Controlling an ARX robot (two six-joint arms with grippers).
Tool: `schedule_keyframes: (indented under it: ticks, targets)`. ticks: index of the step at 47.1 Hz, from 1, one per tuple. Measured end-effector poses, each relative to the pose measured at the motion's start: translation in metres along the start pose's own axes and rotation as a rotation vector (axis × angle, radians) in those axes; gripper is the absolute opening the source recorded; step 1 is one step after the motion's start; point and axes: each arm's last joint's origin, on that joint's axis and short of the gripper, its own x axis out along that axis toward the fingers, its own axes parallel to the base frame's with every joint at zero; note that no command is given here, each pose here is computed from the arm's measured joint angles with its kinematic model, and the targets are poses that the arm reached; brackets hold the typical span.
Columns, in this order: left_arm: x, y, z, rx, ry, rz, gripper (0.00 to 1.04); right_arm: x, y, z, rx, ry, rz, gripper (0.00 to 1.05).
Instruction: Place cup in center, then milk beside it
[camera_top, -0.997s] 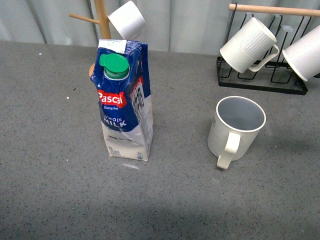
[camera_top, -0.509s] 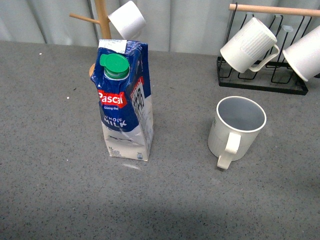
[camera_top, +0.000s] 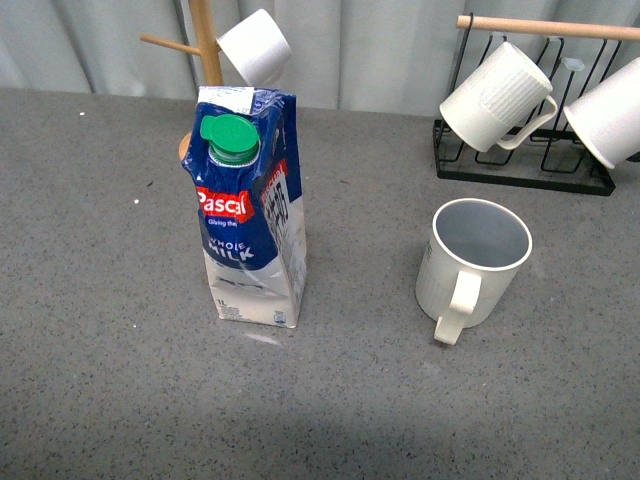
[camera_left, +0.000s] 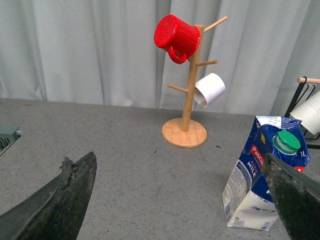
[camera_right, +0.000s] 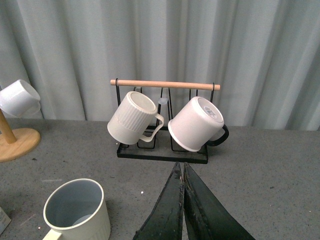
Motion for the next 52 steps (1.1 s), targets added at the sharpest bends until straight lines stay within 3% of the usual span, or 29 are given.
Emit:
schedule_keyframes:
  ticks: [52]
  targets:
    - [0.0,0.0,0.0,0.0,0.0,0.0,0.98,-0.036,0.0,0.004,0.0,-0.016,0.0,0.01]
